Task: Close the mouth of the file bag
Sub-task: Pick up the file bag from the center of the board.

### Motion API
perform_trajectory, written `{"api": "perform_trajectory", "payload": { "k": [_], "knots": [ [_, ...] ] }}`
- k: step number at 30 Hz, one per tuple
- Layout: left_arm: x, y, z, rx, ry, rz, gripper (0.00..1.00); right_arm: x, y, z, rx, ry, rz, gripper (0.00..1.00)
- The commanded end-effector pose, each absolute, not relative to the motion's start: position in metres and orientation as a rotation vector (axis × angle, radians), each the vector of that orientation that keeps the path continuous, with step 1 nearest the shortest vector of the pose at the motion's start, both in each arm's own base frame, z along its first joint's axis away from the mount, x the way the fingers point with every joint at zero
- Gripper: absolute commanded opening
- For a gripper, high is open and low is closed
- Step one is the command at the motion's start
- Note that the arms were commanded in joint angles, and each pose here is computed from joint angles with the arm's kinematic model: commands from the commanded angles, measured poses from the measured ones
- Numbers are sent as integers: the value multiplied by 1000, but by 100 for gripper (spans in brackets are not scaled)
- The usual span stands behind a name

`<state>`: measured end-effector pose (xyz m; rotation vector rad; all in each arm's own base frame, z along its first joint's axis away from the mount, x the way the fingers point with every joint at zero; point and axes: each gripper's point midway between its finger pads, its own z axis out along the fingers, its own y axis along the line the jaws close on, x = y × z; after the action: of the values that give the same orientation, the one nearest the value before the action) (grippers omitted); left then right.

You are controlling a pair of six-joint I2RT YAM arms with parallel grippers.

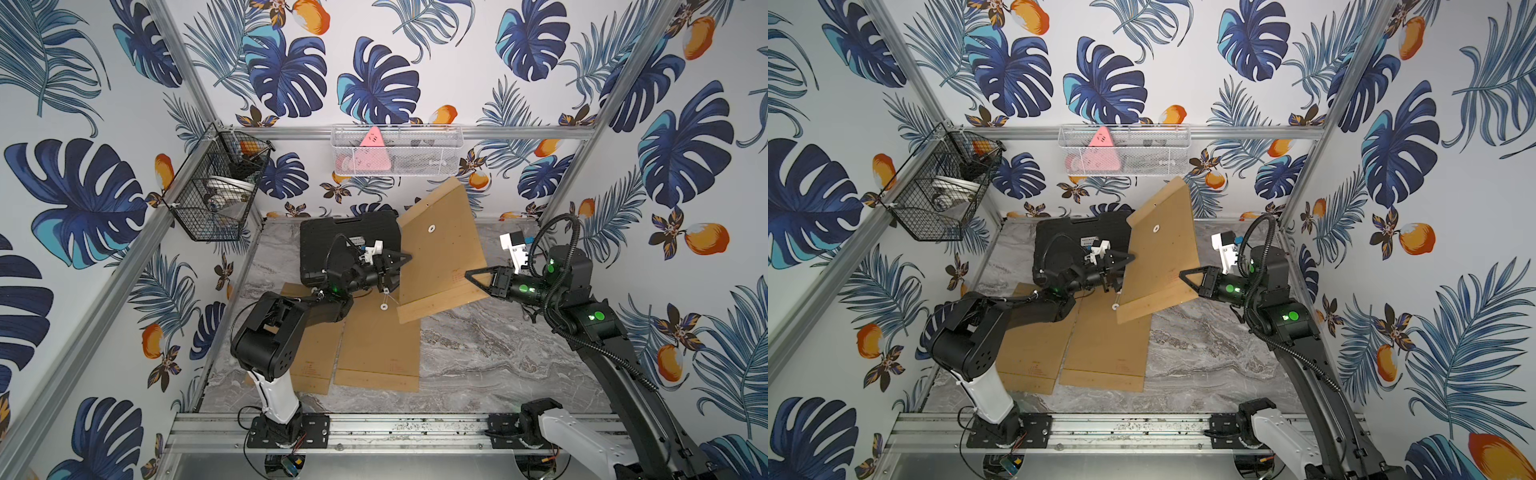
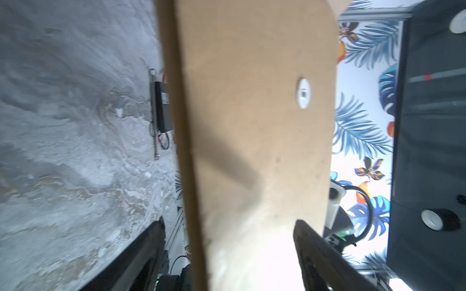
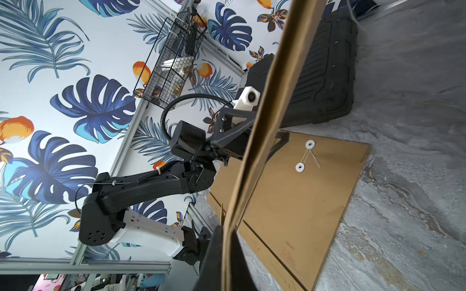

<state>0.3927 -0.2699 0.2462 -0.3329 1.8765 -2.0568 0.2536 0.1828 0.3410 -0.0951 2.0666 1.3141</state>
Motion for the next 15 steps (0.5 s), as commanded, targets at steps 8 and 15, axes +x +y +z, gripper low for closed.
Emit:
{"api": "perform_trajectory", "payload": {
  "k": [8, 15],
  "knots": [
    [417, -234, 308, -206, 1620, -2047, 48, 231, 189, 343, -103, 2000, 1482, 0],
    [425, -223, 335, -115, 1603, -1962, 13, 236, 185, 320, 39, 1991, 1520, 0]
  ]
}}
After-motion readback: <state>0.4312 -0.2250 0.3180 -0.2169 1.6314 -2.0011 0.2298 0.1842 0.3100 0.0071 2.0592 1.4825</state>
